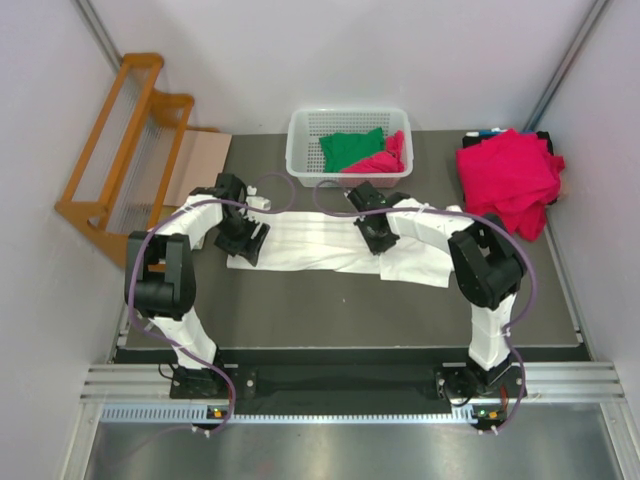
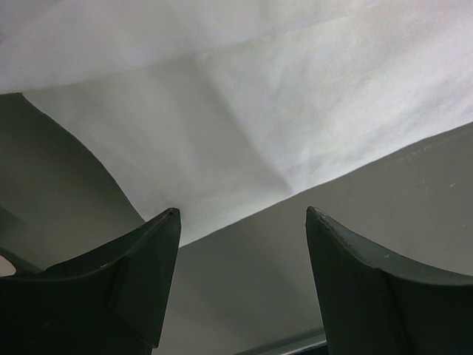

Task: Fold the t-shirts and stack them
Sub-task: Fold the tshirt

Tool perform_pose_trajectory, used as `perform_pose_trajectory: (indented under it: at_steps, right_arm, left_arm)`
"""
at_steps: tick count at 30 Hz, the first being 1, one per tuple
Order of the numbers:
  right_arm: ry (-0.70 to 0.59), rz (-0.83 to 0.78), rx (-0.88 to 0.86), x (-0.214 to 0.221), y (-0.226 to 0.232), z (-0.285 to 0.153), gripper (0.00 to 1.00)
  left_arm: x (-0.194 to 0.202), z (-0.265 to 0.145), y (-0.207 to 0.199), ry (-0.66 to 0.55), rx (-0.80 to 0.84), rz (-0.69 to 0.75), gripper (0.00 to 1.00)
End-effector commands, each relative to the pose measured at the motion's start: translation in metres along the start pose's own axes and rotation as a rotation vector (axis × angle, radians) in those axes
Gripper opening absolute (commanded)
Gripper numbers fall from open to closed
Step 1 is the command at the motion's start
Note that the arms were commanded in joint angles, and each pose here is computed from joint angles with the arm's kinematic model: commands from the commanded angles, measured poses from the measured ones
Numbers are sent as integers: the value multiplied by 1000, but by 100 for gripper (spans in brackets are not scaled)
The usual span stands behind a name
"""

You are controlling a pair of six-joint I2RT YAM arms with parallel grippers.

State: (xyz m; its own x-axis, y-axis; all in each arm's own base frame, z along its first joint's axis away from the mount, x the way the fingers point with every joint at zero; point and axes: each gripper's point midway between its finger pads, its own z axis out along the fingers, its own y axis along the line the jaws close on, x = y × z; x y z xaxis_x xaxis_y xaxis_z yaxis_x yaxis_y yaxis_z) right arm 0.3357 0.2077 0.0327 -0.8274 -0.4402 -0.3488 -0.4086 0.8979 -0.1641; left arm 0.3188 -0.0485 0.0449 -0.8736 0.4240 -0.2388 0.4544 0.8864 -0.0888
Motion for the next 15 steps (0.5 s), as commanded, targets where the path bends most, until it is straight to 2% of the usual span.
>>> perform_pose_trajectory:
  at_steps: [1, 15]
  right_arm:
    - [-77, 13, 16, -31, -4, -10, 18]
    - [-101, 26, 41, -41, -15, -17, 13]
  left_arm:
    - [-2, -6, 0, -28, 4, 17, 73]
    - [-4, -10, 2, -31, -7, 22, 73]
